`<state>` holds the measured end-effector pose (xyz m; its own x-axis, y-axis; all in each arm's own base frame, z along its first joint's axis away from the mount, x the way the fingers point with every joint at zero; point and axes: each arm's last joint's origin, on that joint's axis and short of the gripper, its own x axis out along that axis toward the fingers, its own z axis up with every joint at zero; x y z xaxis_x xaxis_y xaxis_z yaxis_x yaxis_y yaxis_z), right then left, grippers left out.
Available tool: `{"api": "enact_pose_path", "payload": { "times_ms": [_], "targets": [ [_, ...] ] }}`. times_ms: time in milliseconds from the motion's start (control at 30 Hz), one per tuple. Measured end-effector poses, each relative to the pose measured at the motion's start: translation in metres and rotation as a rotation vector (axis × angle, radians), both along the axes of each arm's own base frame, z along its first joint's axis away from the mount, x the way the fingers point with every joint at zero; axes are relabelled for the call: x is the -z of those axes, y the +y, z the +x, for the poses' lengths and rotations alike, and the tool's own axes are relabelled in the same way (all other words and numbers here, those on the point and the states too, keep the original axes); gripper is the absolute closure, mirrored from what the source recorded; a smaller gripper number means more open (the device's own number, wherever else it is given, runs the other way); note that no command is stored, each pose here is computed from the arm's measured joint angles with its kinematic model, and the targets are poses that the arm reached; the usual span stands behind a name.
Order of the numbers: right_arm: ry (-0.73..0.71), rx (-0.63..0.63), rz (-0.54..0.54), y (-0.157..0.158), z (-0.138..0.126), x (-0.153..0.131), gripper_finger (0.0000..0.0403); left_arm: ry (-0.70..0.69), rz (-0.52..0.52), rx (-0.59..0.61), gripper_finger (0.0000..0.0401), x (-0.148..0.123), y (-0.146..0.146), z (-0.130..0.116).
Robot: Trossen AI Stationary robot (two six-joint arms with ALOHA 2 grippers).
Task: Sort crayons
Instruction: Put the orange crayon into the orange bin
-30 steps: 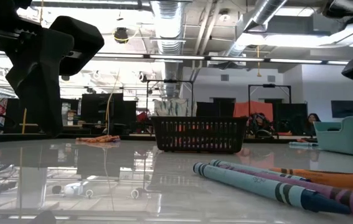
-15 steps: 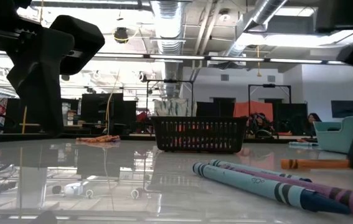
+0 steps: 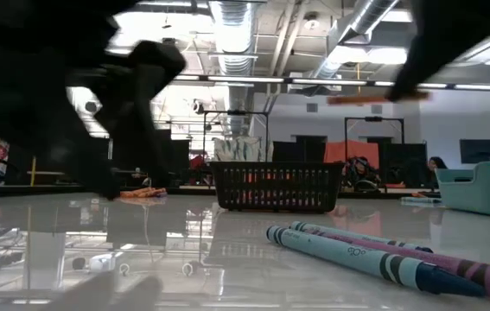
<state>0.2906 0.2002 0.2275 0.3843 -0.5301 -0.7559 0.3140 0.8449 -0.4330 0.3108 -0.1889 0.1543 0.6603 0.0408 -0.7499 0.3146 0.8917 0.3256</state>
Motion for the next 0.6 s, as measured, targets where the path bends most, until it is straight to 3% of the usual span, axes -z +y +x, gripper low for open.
{"api": "enact_pose_path", "payload": {
  "times_ms": [167, 300, 600],
  "targets": [
    [0.062, -0.022, -0.049, -0.05, 0.016, -0.025, 0.0403, 0.019, 0.046, -0.052, 0.0237, 0.001, 0.039, 0.02],
    [0.119, -0.04, -0.089, -0.099, 0.029, -0.042, 0.0403, 0.073, 0.025, -0.086, 0.0237, 0.003, 0.07, 0.03],
    [0.164, -0.088, -0.04, -0.204, 0.052, -0.06, 0.0403, 0.158, -0.064, -0.203, 0.0237, 0.02, 0.103, 0.024]
  ]
}}
